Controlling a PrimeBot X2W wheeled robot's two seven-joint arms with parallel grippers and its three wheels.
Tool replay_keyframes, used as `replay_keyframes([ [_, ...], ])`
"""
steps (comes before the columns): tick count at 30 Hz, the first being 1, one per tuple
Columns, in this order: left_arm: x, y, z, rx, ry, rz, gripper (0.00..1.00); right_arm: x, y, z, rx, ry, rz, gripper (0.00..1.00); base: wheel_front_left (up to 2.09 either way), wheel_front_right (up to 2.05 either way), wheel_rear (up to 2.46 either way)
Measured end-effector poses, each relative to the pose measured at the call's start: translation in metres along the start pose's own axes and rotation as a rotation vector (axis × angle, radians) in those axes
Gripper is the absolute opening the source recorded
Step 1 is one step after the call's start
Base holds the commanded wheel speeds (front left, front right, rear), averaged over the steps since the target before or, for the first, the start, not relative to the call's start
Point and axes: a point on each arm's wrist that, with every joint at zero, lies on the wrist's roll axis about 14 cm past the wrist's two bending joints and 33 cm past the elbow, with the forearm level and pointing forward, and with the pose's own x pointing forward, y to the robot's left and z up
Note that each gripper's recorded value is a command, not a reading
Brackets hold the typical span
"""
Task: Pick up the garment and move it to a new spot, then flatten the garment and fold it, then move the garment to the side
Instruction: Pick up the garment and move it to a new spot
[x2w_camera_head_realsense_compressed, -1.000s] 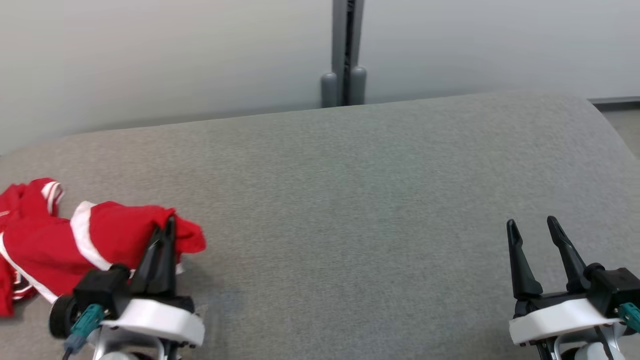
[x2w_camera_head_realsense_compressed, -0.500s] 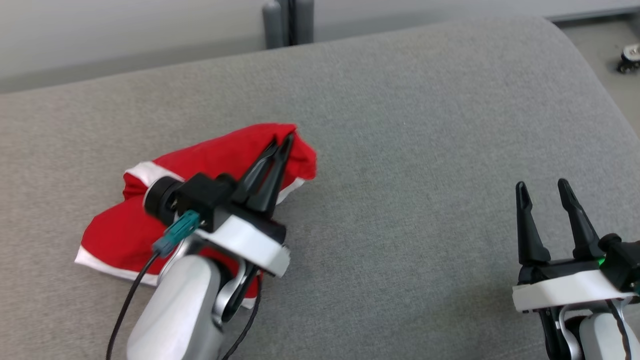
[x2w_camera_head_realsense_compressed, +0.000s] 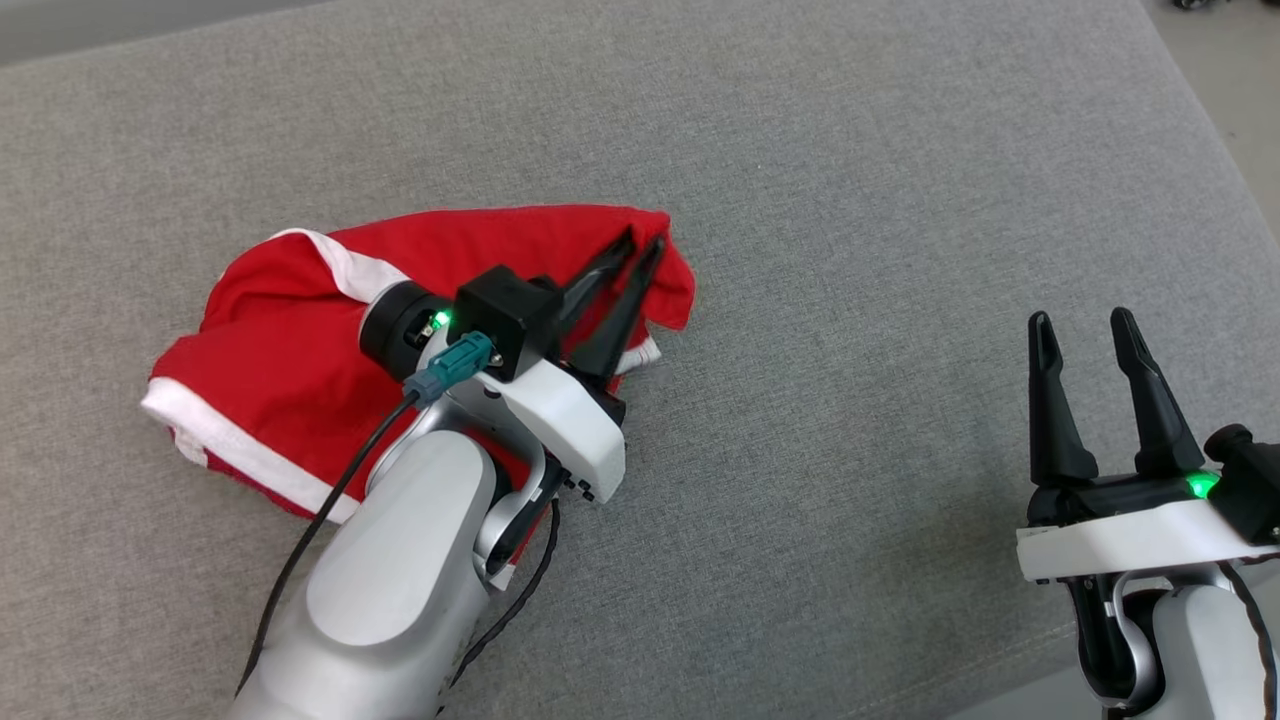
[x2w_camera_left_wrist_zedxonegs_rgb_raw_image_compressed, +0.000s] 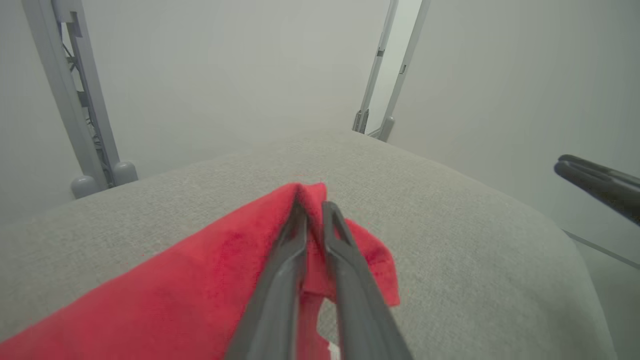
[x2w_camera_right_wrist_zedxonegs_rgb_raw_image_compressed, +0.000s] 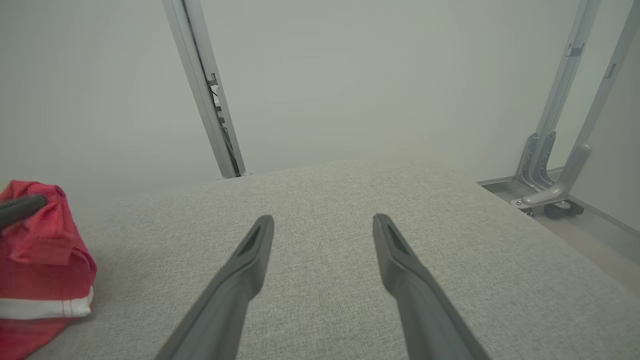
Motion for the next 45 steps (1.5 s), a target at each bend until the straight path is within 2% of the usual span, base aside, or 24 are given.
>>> replay_keyframes([
  [4, 0.001, 0.002, -0.008, 0.003, 0.014, 0.001, 1.00, 0.001, -0.001, -0.002, 0.001, 0.004, -0.002, 1.00, 0.00, 0.00, 0.00],
  [12, -0.012, 0.020, 0.017, 0.063, -0.088, 0.086, 1.00, 0.005, 0.011, 0.005, -0.008, -0.019, 0.033, 1.00, 0.00, 0.00, 0.00],
  [22, -0.096, 0.109, 0.043, 0.102, -0.143, 0.443, 1.00, 0.007, 0.039, 0.014, -0.019, -0.050, 0.118, 1.00, 0.00, 0.00, 0.00],
  [30, -0.172, 0.155, 0.056, 0.132, -0.168, 0.673, 1.00, 0.009, 0.060, 0.015, -0.021, -0.058, 0.177, 1.00, 0.00, 0.00, 0.00],
  [36, -0.217, 0.163, 0.060, 0.140, -0.178, 0.761, 1.00, 0.004, 0.069, 0.010, -0.022, -0.042, 0.203, 1.00, 0.00, 0.00, 0.00],
  [45, -0.250, 0.137, 0.055, 0.138, -0.185, 0.788, 1.00, -0.015, 0.064, 0.012, -0.028, -0.040, 0.204, 1.00, 0.00, 0.00, 0.00],
])
